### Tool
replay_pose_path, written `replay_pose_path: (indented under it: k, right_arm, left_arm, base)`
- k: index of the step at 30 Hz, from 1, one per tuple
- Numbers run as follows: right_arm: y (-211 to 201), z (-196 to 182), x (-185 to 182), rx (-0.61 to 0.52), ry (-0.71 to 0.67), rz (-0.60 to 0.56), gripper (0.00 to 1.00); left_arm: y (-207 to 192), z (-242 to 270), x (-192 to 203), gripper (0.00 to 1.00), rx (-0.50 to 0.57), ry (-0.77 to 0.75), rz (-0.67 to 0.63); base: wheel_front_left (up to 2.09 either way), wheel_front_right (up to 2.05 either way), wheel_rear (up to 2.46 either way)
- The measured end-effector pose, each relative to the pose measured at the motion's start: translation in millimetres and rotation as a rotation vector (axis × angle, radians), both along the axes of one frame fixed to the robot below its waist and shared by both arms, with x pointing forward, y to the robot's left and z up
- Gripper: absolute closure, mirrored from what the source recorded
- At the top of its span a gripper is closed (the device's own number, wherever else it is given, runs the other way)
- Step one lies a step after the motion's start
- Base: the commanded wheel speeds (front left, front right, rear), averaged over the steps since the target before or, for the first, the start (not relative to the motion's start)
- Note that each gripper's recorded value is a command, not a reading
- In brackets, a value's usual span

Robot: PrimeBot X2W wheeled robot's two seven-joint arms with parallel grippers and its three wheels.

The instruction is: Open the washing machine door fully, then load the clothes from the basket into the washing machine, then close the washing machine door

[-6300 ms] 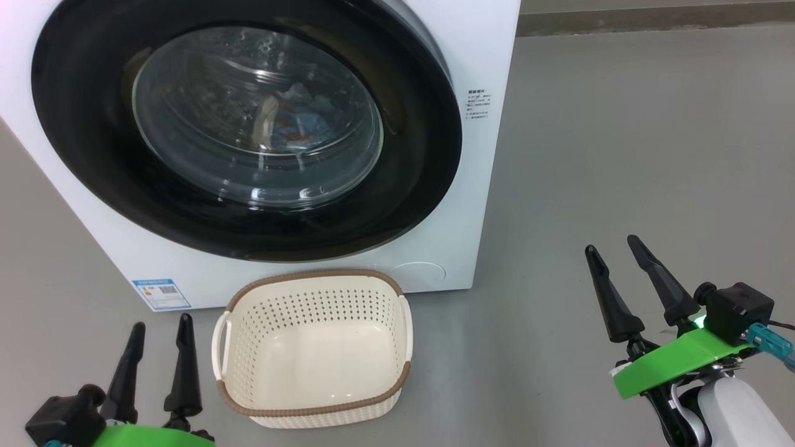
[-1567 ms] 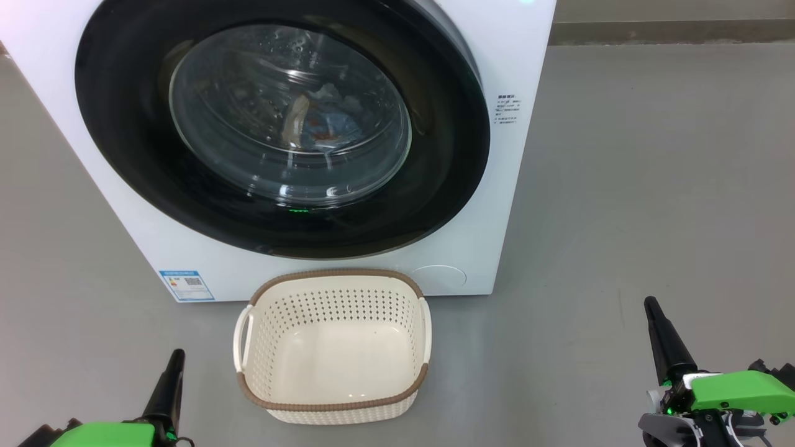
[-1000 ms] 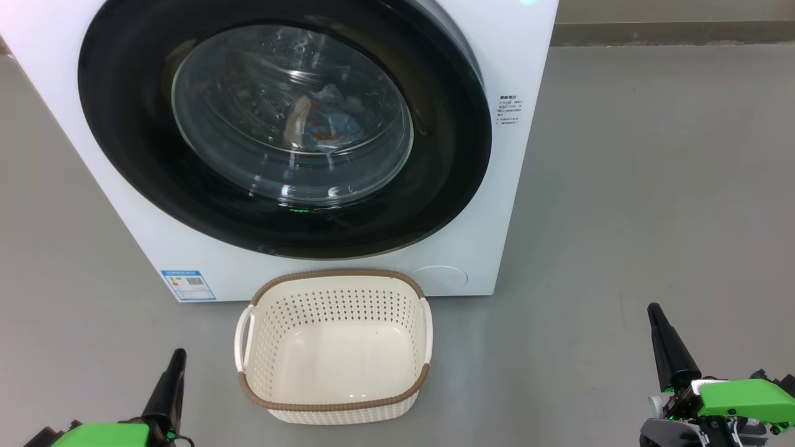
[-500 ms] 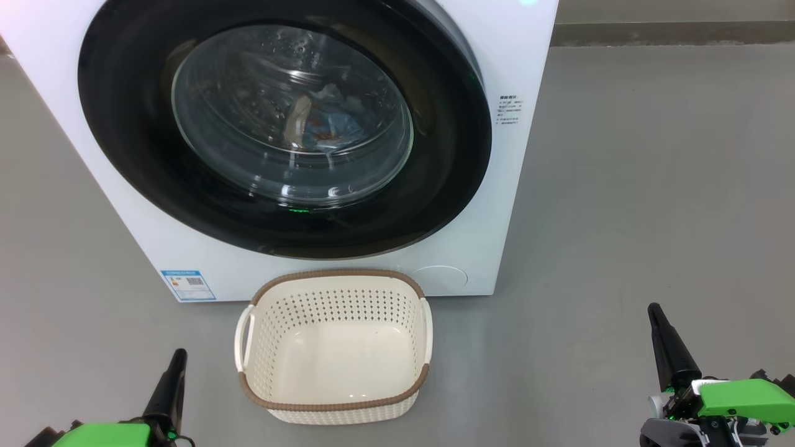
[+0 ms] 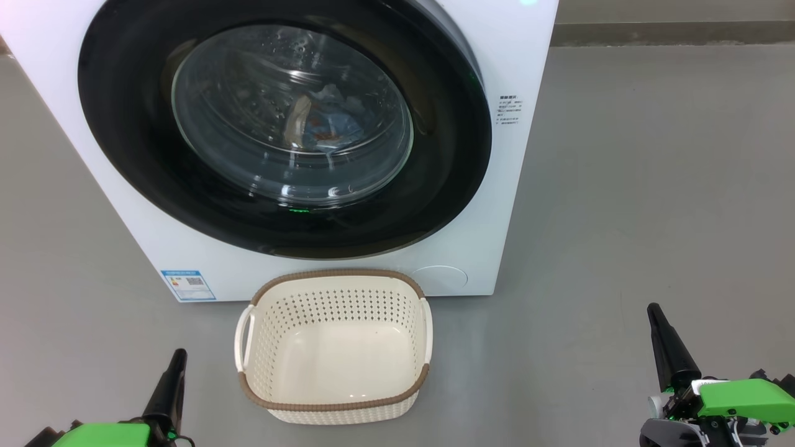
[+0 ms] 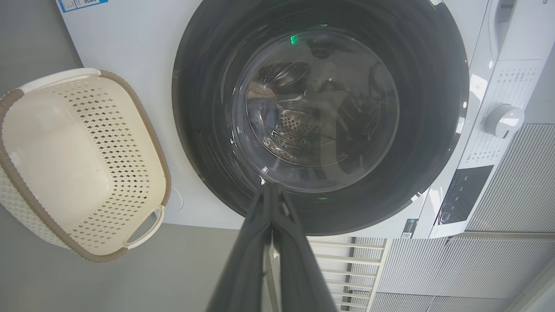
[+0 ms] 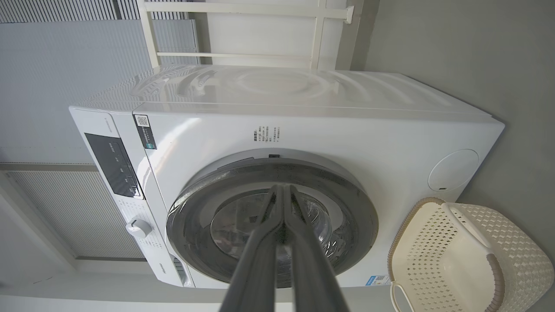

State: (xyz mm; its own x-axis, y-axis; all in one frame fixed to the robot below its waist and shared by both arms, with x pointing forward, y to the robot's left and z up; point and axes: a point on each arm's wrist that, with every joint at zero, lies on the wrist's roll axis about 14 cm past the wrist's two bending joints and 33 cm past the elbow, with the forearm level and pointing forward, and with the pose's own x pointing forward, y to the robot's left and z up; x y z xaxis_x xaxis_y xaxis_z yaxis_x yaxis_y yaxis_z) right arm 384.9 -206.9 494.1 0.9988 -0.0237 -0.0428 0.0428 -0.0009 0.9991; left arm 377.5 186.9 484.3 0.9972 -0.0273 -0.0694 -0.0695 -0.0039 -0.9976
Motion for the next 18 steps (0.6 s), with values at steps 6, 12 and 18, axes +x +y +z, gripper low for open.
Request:
replay_pose_path:
  k: [6,12,18]
  right_arm:
    - [-0.1,0.0,0.0,0.0,0.0,0.0,1.0]
    - [-0.1,0.0,0.0,0.0,0.0,-0.001,1.0]
    - [-0.3,0.1,0.0,0.001,0.0,-0.001,1.0]
  left_arm:
    - [0.0,0.0,0.0,1.0,0.0,0.0,0.0]
    - [0.0,0.0,0.0,1.0,0.0,0.0,-0.001]
    - [0.0,0.0,0.0,1.0,0.0,0.0,-0.001]
  base:
    - [0.0,0.0,0.0]
    - [0.0,0.0,0.0]
    - [0.0,0.0,0.0]
